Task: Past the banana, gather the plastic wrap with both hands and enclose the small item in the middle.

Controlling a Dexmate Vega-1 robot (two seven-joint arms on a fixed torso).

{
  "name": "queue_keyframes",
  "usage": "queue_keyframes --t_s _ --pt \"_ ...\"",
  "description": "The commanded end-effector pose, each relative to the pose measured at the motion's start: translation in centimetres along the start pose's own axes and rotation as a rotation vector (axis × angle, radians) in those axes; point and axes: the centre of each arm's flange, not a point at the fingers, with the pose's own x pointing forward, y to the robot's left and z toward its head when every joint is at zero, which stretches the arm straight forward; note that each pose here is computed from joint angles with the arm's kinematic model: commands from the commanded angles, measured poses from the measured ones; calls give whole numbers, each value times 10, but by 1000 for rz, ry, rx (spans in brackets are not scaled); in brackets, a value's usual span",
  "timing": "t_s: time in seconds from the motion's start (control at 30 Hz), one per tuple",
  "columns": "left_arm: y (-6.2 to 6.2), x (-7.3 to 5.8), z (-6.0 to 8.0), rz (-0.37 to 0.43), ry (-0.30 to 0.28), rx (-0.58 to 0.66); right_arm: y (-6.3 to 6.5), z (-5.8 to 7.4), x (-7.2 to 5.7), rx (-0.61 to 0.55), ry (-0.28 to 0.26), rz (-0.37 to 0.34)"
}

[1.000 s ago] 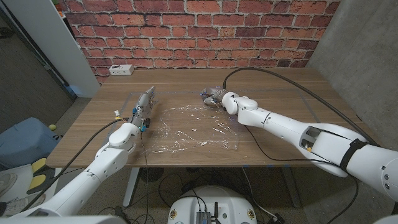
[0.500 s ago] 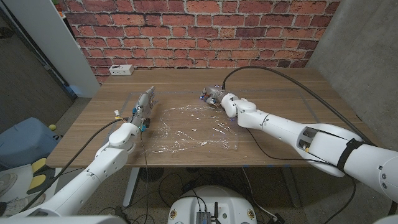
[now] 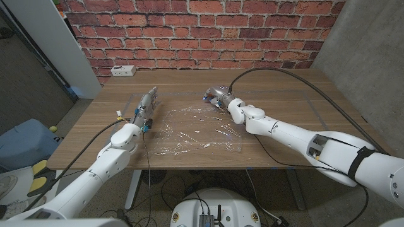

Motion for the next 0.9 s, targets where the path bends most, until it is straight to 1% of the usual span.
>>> queue_keyframes --t_s 0.03,0.07,0.33,0.6,0.9 --pt "-4 8 0 -25 2 5 -17 6 -24 12 -43 -100" --pt "-4 10 0 -29 1 6 -18 7 -27 6 -45 -102" --pt "-7 16 1 -46 -6 6 -23 10 -43 -8 -44 -107" --pt "-10 19 3 -62 -11 9 -23 15 -60 -15 -49 -102" --pt "-13 20 4 -72 -15 10 -23 22 -80 -25 -55 -96"
